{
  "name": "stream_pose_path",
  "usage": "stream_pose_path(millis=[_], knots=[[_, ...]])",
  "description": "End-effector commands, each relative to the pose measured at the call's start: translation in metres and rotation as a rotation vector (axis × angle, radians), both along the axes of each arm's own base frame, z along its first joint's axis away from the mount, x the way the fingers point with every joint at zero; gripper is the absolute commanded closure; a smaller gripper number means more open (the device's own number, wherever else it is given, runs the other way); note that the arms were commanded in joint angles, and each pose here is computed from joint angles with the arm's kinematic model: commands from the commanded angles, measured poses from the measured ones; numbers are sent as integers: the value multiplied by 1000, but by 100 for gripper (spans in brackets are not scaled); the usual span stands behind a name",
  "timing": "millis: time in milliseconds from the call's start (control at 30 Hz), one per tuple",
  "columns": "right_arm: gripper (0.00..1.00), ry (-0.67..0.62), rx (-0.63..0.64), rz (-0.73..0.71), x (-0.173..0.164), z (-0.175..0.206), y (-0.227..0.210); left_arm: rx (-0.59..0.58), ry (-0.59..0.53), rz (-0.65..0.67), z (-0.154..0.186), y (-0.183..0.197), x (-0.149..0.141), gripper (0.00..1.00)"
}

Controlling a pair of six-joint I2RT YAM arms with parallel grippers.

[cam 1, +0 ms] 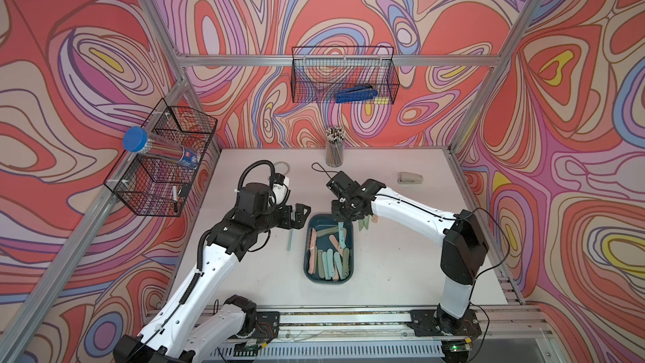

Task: Take the fruit knife out of the storage box
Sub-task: Place the fruit knife at the center of the board.

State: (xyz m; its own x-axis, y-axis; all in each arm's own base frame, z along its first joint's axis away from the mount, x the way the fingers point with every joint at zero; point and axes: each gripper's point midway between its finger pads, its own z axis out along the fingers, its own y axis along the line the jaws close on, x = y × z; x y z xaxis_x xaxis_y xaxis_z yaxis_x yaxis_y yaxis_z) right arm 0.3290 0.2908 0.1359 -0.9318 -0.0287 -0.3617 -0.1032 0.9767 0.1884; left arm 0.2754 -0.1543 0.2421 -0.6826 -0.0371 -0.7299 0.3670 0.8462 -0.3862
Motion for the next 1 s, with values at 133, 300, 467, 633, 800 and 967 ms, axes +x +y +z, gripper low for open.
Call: stream_pose_path(millis=[133,300,467,633,800,967], knots=[[81,6,-15,-126,31,-4,-86,-19,-11,-47,2,-9,0,0],[81,39,-36,-179,47,-27,-136,-30,15,-70,-2,-14,0,0],[81,91,-115,-173,58,-55,-161,-32,27,-80,-3,-16,0,0],[80,149,-142,-167,69,-80,-173,-31,16,-76,-1,-15,0,0],[79,161,-144,-175,83,-95,-177,-33,13,-76,0,-15,-1,0],[78,181,-140,-164,91,-104,-174,-35,11,-79,0,-15,0,0]])
